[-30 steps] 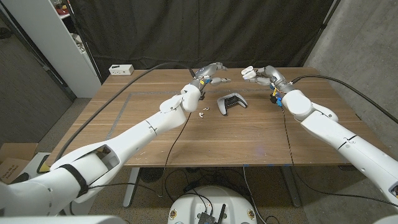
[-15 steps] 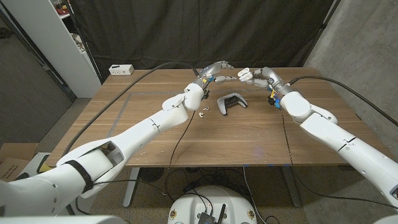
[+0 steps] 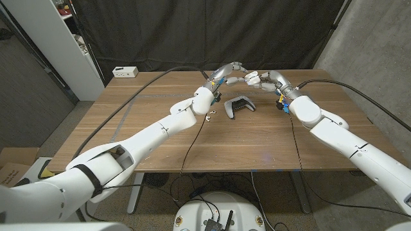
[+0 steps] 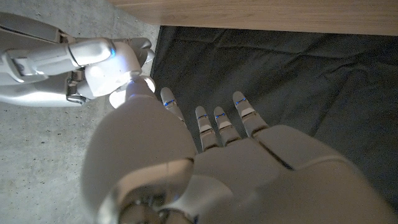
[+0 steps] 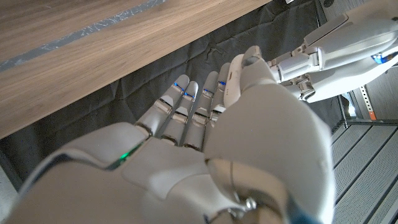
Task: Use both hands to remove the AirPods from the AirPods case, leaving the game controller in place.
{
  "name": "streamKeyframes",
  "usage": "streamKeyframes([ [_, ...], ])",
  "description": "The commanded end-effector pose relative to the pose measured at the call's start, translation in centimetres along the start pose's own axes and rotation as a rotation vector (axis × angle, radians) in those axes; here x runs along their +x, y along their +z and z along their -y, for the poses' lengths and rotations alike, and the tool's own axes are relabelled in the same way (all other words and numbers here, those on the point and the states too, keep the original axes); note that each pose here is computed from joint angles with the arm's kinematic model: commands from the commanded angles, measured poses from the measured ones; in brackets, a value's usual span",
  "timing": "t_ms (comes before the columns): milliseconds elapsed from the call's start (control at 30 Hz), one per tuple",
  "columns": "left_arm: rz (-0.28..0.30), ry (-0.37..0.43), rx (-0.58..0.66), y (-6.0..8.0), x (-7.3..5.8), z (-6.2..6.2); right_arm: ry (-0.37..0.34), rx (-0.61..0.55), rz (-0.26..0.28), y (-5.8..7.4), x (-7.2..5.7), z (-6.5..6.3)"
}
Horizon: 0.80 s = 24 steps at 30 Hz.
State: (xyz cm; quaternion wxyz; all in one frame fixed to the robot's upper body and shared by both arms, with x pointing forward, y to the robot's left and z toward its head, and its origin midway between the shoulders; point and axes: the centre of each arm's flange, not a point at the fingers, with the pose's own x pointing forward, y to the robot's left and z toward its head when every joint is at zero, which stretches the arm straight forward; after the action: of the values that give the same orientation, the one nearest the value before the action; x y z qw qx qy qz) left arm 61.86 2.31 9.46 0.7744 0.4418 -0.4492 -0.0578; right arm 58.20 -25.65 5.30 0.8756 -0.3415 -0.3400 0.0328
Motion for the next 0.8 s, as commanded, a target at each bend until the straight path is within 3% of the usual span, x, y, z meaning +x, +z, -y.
streamKeyframes([
  [33, 0.043, 0.024, -0.072, 0.2, -0.6, 0.5, 0.001, -0.004, -0.003, 0.0, -0.3, -0.1],
  [800, 0.053, 0.024, -0.086, 0.1, -2.5, 0.0, -0.006, -0.014, -0.021, 0.1, -0.1, -0.3],
])
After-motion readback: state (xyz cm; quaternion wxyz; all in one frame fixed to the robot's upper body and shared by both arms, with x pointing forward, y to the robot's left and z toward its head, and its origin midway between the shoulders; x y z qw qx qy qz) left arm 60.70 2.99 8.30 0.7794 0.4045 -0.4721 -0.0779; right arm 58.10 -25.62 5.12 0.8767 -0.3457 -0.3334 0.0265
